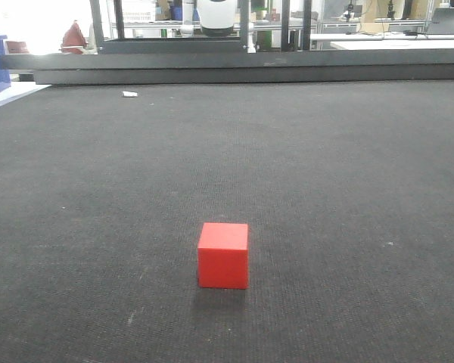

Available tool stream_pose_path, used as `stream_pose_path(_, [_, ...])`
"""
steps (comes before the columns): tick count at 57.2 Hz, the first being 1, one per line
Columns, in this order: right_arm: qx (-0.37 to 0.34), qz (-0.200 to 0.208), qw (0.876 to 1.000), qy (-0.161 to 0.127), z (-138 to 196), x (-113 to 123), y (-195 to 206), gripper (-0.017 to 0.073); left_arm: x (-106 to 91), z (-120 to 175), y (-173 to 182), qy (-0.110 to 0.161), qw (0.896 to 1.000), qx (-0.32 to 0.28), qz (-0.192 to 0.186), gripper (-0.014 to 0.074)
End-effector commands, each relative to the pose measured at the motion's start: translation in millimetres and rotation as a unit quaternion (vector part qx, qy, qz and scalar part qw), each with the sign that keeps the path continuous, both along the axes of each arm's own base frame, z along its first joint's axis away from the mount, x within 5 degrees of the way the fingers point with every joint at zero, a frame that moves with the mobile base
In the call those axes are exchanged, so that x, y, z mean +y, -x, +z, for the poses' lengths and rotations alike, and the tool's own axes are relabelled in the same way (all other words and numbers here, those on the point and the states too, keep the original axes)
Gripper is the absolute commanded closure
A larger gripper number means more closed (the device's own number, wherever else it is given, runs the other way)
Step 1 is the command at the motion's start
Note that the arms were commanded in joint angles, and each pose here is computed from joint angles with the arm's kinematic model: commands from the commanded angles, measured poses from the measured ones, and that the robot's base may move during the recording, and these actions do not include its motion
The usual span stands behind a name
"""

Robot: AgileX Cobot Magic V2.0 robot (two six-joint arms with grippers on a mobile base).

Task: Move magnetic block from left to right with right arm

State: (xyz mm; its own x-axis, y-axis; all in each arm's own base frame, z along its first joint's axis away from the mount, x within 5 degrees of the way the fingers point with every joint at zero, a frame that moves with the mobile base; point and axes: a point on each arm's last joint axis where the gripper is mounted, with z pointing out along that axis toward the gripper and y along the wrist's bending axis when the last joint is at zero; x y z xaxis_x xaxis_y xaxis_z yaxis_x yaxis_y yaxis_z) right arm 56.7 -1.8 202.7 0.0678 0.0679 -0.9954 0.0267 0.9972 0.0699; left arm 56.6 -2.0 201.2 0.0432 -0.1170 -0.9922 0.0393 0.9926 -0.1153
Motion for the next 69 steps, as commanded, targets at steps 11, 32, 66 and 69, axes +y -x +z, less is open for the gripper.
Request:
stream_pose_path(11, [-0.054,-0.003,0.998,0.01,10,0,3,0.0539,0.7,5,1,0.003,0.999,-0.041,0.003,0.072])
stream_pose_path(32, [-0.054,-0.003,0.998,0.01,10,0,3,0.0539,0.7,5,1,0.003,0.999,-0.041,0.003,0.072])
stream_pose_path(66, [-0.049,-0.01,0.997,0.052,75,0,8,0.0539,0.7,5,1,0.003,0.999,-0.041,0.003,0.072])
stream_pose_path(69, [-0.03,-0.011,0.998,0.051,84,-1,4,0.0539,0.7,5,1,0.003,0.999,-0.041,0.003,0.072])
